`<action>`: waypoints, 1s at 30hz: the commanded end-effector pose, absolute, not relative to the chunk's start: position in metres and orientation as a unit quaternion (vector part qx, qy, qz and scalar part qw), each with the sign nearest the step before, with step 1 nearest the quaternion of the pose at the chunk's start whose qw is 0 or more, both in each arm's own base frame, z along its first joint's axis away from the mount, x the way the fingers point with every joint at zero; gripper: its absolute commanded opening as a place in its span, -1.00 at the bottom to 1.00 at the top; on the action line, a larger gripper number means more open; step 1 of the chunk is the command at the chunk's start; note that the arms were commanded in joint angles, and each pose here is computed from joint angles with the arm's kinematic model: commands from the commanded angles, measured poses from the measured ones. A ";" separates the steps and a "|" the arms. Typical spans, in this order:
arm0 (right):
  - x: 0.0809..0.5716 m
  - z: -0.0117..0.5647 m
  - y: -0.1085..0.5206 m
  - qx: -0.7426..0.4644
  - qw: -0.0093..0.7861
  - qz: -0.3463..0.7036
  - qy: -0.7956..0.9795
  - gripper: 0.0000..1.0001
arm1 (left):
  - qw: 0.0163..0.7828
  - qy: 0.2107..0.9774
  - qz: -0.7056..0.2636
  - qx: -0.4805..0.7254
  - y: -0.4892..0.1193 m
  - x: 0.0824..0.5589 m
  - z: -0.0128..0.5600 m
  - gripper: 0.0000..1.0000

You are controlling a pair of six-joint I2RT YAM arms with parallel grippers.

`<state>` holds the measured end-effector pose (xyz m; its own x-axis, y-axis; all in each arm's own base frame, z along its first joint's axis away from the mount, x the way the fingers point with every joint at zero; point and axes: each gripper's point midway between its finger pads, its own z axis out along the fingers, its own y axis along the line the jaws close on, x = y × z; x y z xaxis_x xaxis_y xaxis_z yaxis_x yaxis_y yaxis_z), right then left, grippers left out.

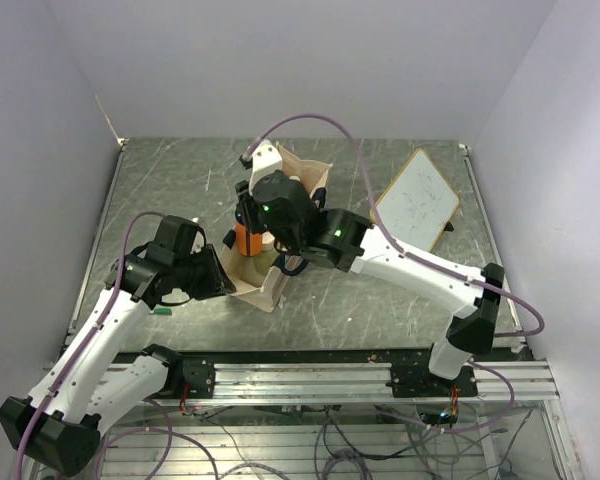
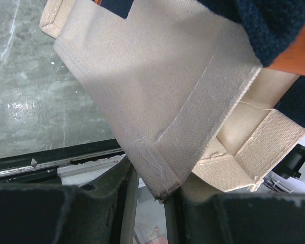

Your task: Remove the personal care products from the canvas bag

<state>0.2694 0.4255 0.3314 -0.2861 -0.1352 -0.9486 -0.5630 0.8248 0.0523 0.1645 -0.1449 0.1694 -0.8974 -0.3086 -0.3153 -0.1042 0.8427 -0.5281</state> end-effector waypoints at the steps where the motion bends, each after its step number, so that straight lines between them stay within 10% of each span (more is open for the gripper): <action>1: 0.269 0.423 0.387 -0.140 0.613 0.226 0.744 -1.00 | 0.165 0.947 -0.258 -0.099 -0.144 0.148 0.168 -0.32; 14: 0.274 0.473 0.242 -0.013 0.682 0.087 0.726 -1.00 | 0.165 0.946 -0.261 -0.094 -0.143 0.142 0.167 -0.32; 30: 0.333 0.289 0.136 0.114 0.623 0.054 0.772 -1.00 | 0.168 0.950 -0.247 -0.093 -0.140 0.147 0.173 -0.32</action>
<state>0.3104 0.1336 0.2717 -0.2991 0.0401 -0.9534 0.1092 0.9940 0.0075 0.1639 -0.1441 0.1726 -0.9000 -0.2862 -0.3287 -0.0797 0.8496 -0.5214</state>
